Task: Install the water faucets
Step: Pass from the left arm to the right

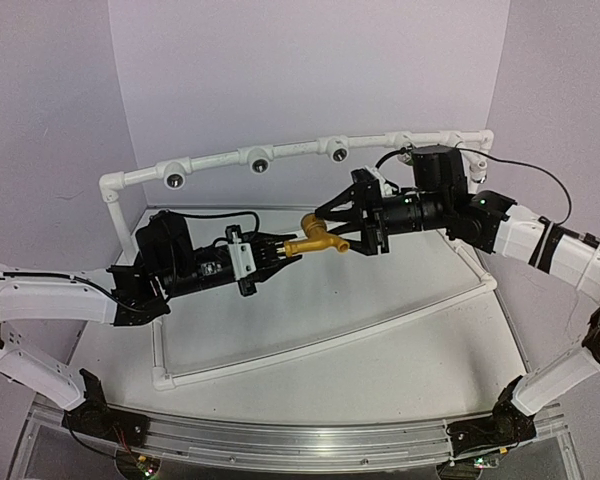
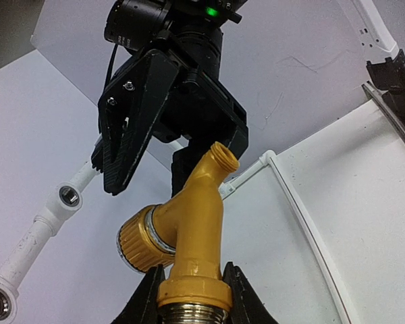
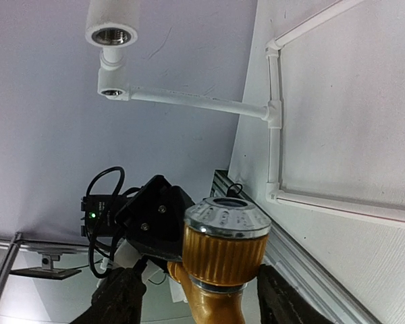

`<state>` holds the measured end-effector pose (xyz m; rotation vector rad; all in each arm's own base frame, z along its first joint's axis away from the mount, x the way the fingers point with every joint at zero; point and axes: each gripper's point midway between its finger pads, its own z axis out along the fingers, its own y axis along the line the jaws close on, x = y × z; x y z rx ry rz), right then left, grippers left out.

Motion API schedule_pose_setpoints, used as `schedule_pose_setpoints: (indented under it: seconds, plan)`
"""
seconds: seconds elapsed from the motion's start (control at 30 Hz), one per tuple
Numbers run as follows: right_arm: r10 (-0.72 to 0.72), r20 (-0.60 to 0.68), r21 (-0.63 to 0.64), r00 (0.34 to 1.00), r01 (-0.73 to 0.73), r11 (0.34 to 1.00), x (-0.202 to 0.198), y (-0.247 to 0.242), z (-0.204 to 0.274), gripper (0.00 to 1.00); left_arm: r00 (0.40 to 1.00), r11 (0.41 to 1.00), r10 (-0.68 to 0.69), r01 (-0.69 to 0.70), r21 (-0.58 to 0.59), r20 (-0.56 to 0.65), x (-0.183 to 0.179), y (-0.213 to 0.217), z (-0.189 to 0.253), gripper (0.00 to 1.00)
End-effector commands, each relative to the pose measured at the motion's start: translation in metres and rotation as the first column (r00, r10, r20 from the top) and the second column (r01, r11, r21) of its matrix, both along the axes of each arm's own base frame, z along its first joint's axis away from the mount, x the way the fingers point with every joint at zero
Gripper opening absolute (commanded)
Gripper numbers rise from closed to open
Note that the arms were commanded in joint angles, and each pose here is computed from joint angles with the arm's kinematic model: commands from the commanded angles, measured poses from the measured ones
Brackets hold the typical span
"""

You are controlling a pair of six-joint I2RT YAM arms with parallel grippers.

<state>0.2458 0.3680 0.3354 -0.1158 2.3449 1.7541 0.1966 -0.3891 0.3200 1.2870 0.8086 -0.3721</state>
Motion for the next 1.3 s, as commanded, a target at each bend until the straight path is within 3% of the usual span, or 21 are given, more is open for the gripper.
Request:
schedule_pose_setpoints:
  seconds: [0.0, 0.17, 0.5, 0.77, 0.9, 1.03, 1.1, 1.2, 1.27]
  plan:
    - [0.101, 0.032, 0.079, 0.994, -0.103, 0.991, -0.014, 0.009, 0.019, 0.56, 0.996, 0.998, 0.013, -0.008, -0.065, 0.084, 0.003, -0.004, 0.033, 0.00]
    - [0.148, 0.040, 0.094, 0.988, -0.151, 0.984, -0.020, 0.012, 0.020, 0.56, 0.996, 0.998, 0.012, -0.007, -0.061, 0.085, 0.005, -0.009, 0.032, 0.00]
    - [0.164, 0.085, 0.094, 0.983, -0.172, 0.981, -0.022, 0.012, 0.016, 0.41, 0.998, 0.997, -0.042, 0.045, -0.060, 0.056, 0.001, -0.018, 0.029, 0.00]
    - [0.143, 0.095, 0.093, 0.985, -0.152, 0.984, -0.016, 0.013, 0.015, 0.45, 0.998, 0.996, -0.065, 0.066, -0.062, 0.022, -0.008, -0.016, 0.024, 0.00]
    - [0.140, 0.089, 0.097, 0.986, -0.149, 0.984, -0.014, 0.015, 0.014, 0.27, 0.997, 0.995, -0.073, 0.075, -0.066, 0.022, -0.013, -0.014, 0.025, 0.00]
    - [0.150, 0.129, 0.127, 0.980, -0.166, 0.978, -0.016, 0.015, 0.021, 0.00, 0.998, 0.995, -0.065, 0.065, -0.069, 0.007, -0.012, -0.014, 0.024, 0.00]
    - [0.157, 0.185, 0.137, 0.970, -0.184, 0.973, -0.020, 0.012, 0.028, 0.00, 0.998, 0.995, -0.031, 0.025, -0.098, -0.060, -0.005, -0.010, 0.026, 0.14]
    - [0.142, 0.350, 0.112, 0.926, -0.191, 0.975, -0.024, 0.004, 0.039, 0.00, 0.977, 0.986, 0.009, -0.044, -0.159, -0.213, 0.003, 0.001, 0.027, 0.60]
    - [0.118, 0.435, 0.021, 0.893, -0.141, 0.990, -0.019, -0.005, 0.033, 0.00, 0.943, 0.975, -0.004, -0.069, -0.209, -0.332, 0.000, 0.012, 0.027, 0.74]
